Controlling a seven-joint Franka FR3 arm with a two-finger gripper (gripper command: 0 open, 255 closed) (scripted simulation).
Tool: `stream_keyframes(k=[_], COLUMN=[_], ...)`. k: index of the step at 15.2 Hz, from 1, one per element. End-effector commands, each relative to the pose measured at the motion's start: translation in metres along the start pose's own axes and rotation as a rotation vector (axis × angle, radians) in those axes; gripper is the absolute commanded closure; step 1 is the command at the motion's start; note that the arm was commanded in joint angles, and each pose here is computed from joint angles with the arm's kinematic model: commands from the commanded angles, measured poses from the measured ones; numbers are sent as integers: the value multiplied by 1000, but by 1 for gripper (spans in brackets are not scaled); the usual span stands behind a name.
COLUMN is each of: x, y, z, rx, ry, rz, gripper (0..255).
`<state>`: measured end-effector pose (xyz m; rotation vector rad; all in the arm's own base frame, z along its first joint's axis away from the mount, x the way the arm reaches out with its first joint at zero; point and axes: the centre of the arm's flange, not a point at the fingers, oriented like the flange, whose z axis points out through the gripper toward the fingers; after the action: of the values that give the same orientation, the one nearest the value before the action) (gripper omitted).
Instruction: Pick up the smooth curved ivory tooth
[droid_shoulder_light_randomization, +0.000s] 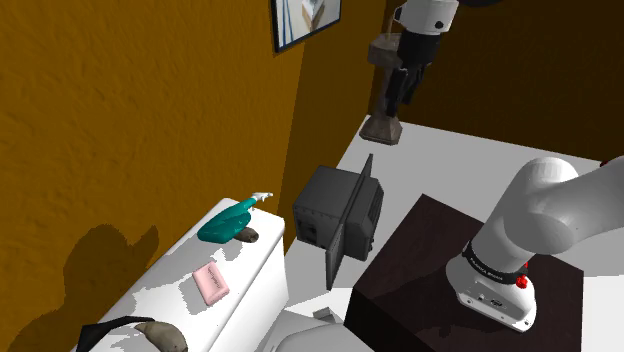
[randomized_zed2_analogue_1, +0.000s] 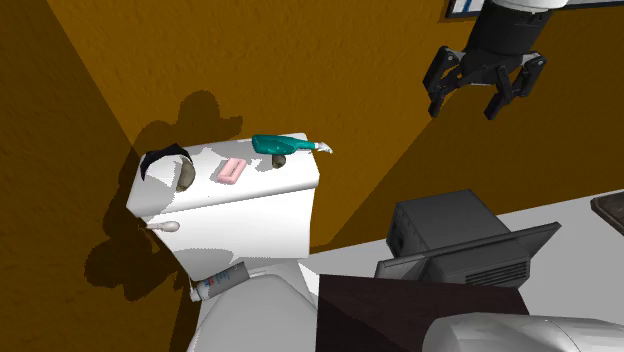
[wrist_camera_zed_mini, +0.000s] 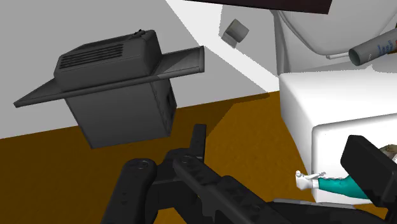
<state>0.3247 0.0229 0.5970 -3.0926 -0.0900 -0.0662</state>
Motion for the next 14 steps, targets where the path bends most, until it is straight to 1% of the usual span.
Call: stream_keyframes(k=[1,14], x=[0,98], y=[0,-121], z=[0,93], rx=[0,-4], ry=[0,-110], rz=[0,-45], gripper=[0,0])
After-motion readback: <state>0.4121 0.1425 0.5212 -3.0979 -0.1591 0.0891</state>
